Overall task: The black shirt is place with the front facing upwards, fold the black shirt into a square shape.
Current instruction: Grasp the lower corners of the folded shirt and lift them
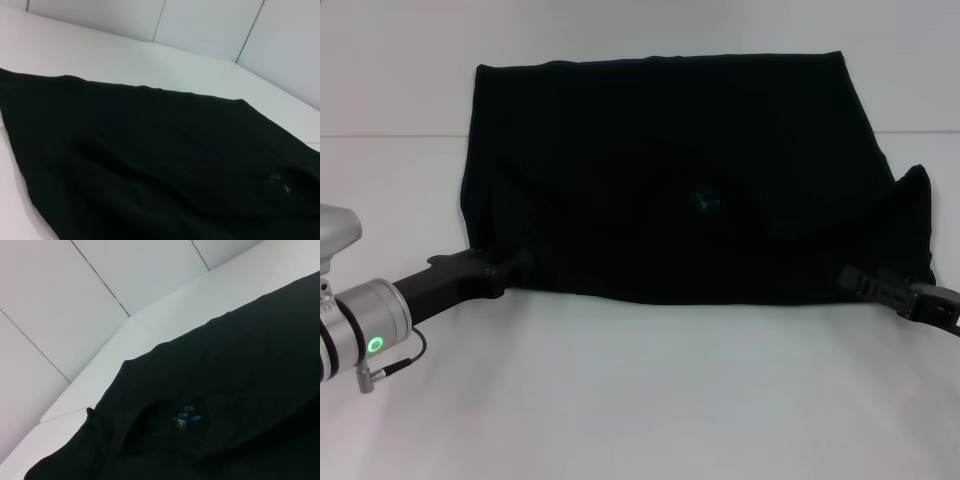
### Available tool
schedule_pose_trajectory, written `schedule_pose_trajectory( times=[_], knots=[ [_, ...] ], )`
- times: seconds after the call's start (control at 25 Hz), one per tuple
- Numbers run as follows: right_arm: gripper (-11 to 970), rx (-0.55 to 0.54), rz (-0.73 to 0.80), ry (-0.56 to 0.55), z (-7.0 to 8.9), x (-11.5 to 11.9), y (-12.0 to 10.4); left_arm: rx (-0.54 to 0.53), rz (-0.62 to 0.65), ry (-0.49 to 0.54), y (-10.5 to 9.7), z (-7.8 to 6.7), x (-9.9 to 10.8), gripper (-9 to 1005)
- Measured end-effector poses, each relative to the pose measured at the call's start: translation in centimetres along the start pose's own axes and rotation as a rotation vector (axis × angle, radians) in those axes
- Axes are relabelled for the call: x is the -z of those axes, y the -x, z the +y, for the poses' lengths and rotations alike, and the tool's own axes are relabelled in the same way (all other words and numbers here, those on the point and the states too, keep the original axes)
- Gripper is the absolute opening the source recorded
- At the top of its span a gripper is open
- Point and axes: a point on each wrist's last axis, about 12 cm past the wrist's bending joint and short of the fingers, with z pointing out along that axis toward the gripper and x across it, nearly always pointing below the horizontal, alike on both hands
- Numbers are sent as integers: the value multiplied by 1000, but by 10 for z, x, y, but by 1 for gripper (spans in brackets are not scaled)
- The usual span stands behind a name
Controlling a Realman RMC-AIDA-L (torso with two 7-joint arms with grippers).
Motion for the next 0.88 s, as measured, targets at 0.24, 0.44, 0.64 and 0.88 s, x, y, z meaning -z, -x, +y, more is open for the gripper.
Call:
schedule_pose_trajectory(
  times=[0.24, 0.44, 0.64, 0.88],
  knots=[
    [928, -2, 0, -2, -1, 1, -1, -10, 0, -6, 2, 0, -1, 317],
    [927, -51, 19, -41, -13, 17, 8, -16, 0, -7, 2, 0, 0, 189],
    [926, -141, 134, -162, -35, 48, 41, -26, -5, -1, 3, 2, 2, 115],
    [925, -173, 337, -333, -34, 49, 96, -39, -12, -1, 8, 4, 2, 41]
  ],
)
